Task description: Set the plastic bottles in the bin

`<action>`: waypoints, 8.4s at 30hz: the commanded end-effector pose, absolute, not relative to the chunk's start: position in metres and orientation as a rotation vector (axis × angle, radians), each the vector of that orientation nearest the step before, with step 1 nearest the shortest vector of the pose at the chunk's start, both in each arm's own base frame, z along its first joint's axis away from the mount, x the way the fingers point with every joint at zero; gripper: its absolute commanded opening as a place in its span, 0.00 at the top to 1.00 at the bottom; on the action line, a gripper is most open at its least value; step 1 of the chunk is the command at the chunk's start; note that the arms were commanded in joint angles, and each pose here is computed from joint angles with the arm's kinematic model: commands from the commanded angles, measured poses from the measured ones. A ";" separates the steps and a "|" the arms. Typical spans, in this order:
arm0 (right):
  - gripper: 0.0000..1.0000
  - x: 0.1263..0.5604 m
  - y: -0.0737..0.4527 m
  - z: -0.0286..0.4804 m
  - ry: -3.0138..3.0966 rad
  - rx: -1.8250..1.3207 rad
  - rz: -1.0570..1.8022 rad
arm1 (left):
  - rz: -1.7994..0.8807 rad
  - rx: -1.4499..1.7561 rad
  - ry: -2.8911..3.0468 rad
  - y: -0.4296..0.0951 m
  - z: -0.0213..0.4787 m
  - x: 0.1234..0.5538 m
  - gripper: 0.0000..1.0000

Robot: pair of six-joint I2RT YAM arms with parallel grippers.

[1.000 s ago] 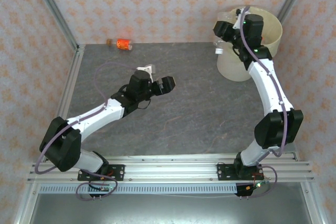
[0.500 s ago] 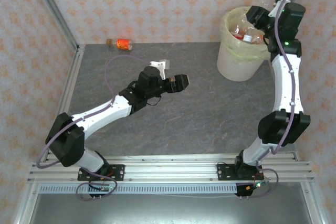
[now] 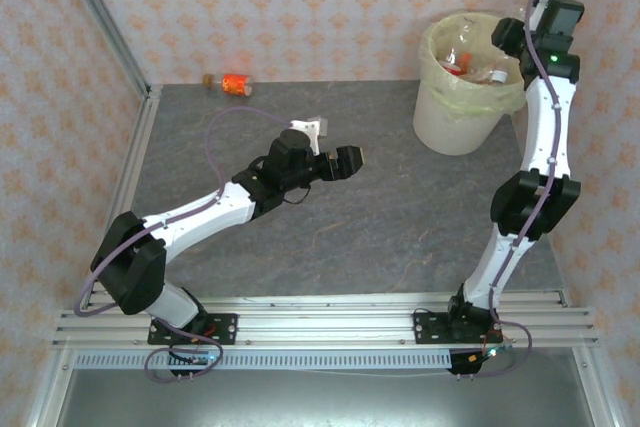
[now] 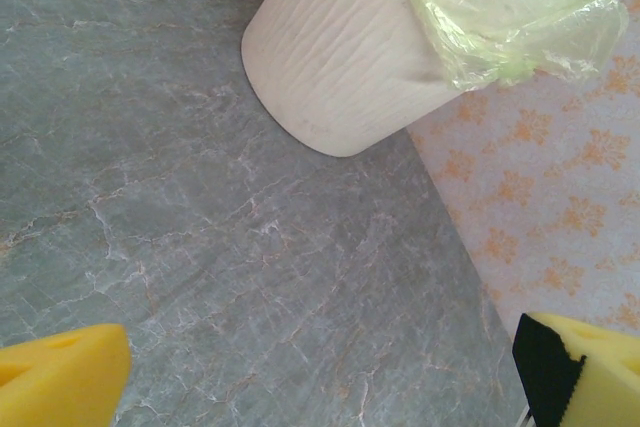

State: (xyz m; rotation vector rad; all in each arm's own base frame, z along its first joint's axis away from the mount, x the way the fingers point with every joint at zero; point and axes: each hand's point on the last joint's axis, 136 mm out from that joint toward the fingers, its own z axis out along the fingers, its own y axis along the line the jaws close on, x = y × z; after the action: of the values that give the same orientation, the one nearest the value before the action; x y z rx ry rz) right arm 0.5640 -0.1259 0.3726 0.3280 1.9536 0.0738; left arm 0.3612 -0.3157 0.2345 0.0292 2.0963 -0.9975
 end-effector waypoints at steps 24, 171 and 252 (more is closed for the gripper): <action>0.01 0.536 -0.159 0.390 1.881 0.519 -0.123 | -0.786 -0.069 2.093 -0.281 0.229 0.368 0.00; 0.01 0.459 0.168 0.254 2.036 0.228 0.861 | -0.179 -0.944 1.960 0.071 0.072 0.722 0.11; 0.01 0.439 0.153 0.277 1.997 0.223 0.780 | -0.003 0.280 2.836 -0.074 0.024 0.548 0.31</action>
State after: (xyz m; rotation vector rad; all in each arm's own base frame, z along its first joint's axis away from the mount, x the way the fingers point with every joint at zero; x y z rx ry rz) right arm 0.4446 0.1554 0.2659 0.2445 2.0234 0.8066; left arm 0.5582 -0.0789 0.0339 0.3051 2.7596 -0.0809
